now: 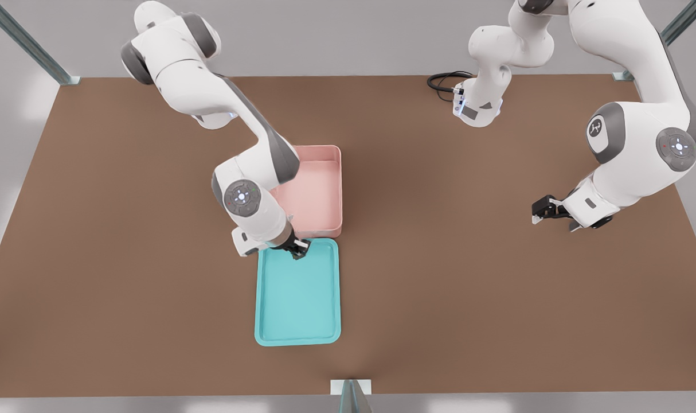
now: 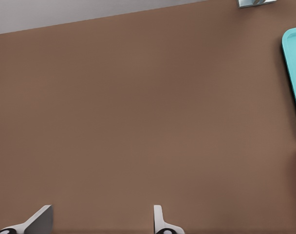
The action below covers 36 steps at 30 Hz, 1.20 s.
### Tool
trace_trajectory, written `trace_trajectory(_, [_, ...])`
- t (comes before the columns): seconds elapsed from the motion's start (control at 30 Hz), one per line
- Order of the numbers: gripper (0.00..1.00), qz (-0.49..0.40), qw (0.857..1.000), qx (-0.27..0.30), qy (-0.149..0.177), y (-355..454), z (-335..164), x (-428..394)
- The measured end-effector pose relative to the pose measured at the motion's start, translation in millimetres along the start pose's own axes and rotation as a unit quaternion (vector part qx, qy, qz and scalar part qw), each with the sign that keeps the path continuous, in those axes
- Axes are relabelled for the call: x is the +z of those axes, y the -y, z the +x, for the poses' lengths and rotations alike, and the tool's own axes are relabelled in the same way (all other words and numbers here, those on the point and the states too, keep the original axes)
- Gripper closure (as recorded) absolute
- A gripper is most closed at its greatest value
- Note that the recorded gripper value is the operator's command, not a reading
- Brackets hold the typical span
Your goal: The left arm remains still, and the right arm places the button from the box into the tray
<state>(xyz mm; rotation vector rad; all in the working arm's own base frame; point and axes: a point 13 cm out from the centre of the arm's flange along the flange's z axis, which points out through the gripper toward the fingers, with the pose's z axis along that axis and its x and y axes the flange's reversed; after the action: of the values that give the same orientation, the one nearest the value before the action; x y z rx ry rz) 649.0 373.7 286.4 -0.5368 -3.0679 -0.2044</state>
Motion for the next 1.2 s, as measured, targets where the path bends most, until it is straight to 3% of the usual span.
trace_trajectory(0.23, [0.58,0.03,0.999,0.023,-0.003,18.9,-45.8,66.7])
trace_trajectory(0.37, [0.54,0.037,0.999,0.019,0.018,14.1,-53.6,100.3])
trace_trajectory(0.4, [0.42,0.035,0.999,0.02,0.023,14.0,-57.2,104.0])
trace_trajectory(0.43, [0.04,0.032,0.999,0.021,0.029,12.8,-60.7,105.6])
trace_trajectory(0.47, [0.0,0.028,0.999,0.022,0.034,11.7,-64.0,106.0])
trace_trajectory(0.57, [0.0,0.017,0.998,0.026,0.049,8.8,-72.5,98.1])
trace_trajectory(0.67, [0.0,0.012,0.996,0.045,0.073,48.1,-100.6,-7.6])
trace_trajectory(0.8, [0.0,0.046,0.985,0.158,0.054,289.5,-129.7,-159.3])
trace_trajectory(0.87, [0.0,0.063,0.983,0.172,0.004,376.4,-80.5,-167.6])
trace_trajectory(0.93, [0.0,0.072,0.985,0.155,-0.024,413.5,-47.2,-162.8])
trace_trajectory(1.03, [0.0,0.085,0.989,0.109,-0.045,418.5,-51.2,-147.3])
trace_trajectory(1.13, [0.0,0.1,0.994,-0.004,-0.051,325.7,-57.0,-128.0])
trace_trajectory(1.2, [0.0,0.104,0.992,-0.045,-0.059,303.3,-49.3,-122.7])
